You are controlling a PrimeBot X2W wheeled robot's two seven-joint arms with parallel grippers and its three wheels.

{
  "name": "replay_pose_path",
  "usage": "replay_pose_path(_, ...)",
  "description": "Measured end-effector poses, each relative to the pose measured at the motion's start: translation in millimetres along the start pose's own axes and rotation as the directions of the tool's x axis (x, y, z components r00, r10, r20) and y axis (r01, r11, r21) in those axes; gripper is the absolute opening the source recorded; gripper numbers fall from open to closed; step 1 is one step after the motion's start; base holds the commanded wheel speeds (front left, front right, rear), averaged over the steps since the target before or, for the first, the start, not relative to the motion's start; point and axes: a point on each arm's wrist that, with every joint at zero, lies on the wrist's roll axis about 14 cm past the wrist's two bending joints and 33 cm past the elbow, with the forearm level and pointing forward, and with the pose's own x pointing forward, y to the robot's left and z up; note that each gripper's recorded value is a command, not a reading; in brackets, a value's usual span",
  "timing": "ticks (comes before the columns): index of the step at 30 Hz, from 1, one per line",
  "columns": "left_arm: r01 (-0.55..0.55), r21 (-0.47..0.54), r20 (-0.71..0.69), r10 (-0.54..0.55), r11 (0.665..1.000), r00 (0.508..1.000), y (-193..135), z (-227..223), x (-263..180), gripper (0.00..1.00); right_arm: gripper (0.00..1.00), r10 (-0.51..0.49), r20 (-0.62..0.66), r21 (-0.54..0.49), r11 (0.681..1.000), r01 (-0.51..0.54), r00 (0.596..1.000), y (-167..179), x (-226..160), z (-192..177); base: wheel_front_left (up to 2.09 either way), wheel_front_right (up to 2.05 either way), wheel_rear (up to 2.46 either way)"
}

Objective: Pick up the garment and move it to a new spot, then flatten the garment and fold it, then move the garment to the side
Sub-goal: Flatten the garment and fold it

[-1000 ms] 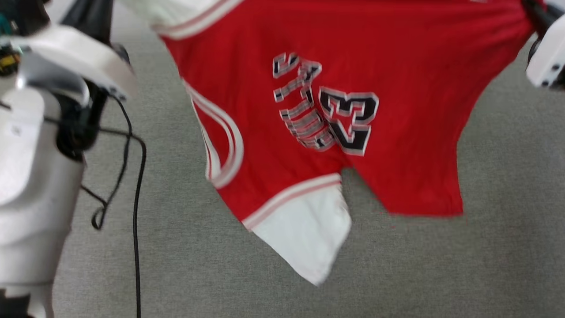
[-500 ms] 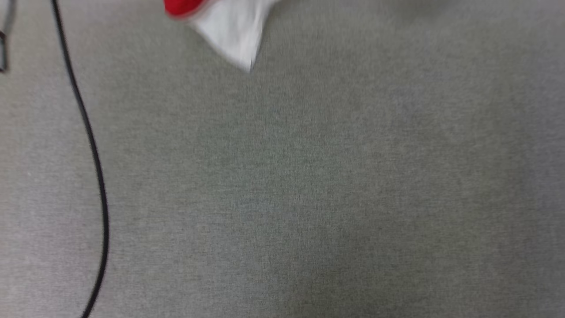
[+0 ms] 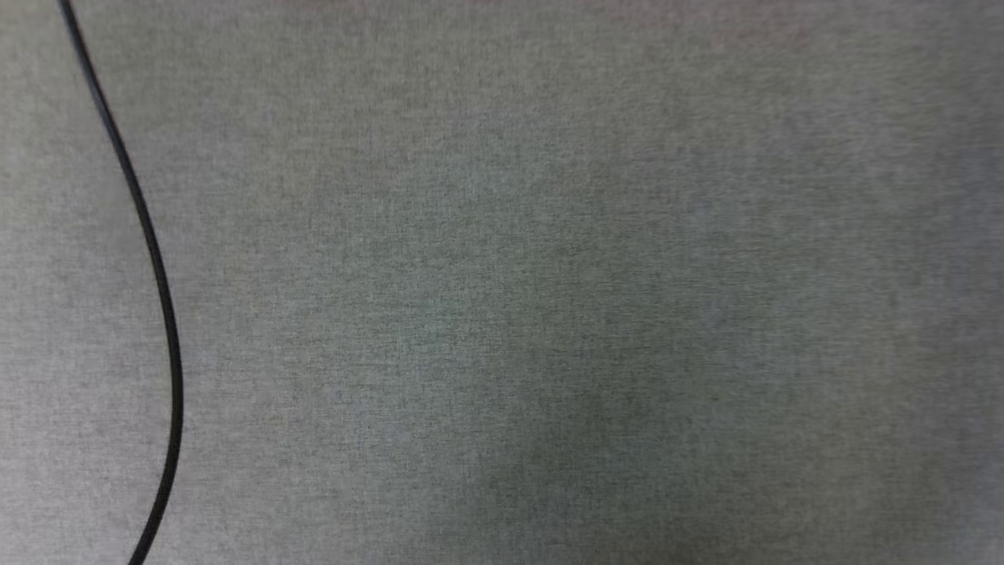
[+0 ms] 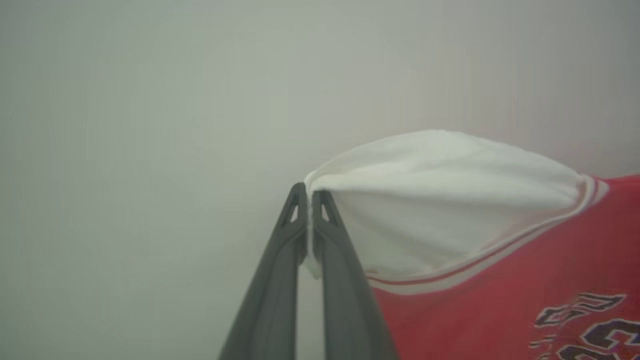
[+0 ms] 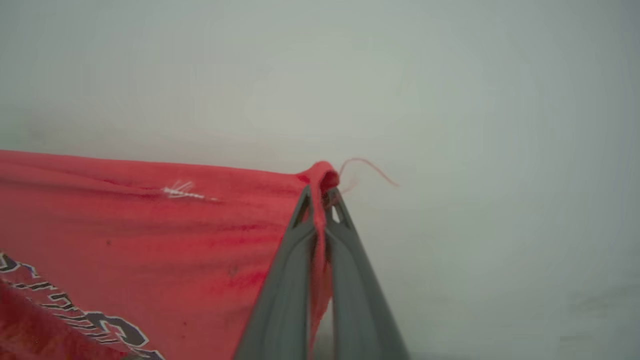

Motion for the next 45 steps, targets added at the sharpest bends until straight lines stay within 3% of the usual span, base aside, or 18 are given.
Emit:
replay_pose_path(6, -0.02, -0.067, -0.136, 0.011, 0.998, 0.991, 4, -74, -20, 0.0, 0.0, 0.033, -0.091, 0.007, 0.999, -0.033, 0.995, 12, 9, -58, 0.0, 0.0, 0.0)
replay_pose_path(11, -0.047, -0.148, -0.226, 0.013, 0.988, 0.974, 5, -115, -51, 0.0, 0.0, 0.062, -0.174, -0.002, 0.998, -0.064, 0.983, 20, -10, -108, 0.0, 0.0, 0.0)
replay_pose_path(21, -0.127, -0.231, -0.443, 0.012, 0.965, 0.897, 5, -190, -173, 0.0, 0.0, 0.125, -0.363, 0.102, 0.99, -0.094, 0.923, 46, -118, -211, 0.0, 0.0, 0.0)
replay_pose_path(32, -0.135, -0.241, -0.502, -0.004, 0.961, 0.865, -3, -181, -284, 0.0, 0.0, 0.122, -0.377, 0.177, 0.983, -0.058, 0.918, 45, -226, -218, 0.0, 0.0, 0.0)
replay_pose_path(37, -0.197, -0.249, -0.502, 0.047, 0.948, 0.863, 5, -169, -332, 0.0, 0.0, 0.129, -0.379, 0.194, 0.979, -0.057, 0.916, 46, -268, -211, 0.0, 0.0, 0.0)
replay_pose_path(45, -0.255, -0.286, -0.529, 0.07, 0.924, 0.846, -8, -151, -405, 0.0, 0.0, 0.107, -0.386, 0.212, 0.977, -0.025, 0.916, 39, -330, -199, 0.0, 0.0, 0.0)
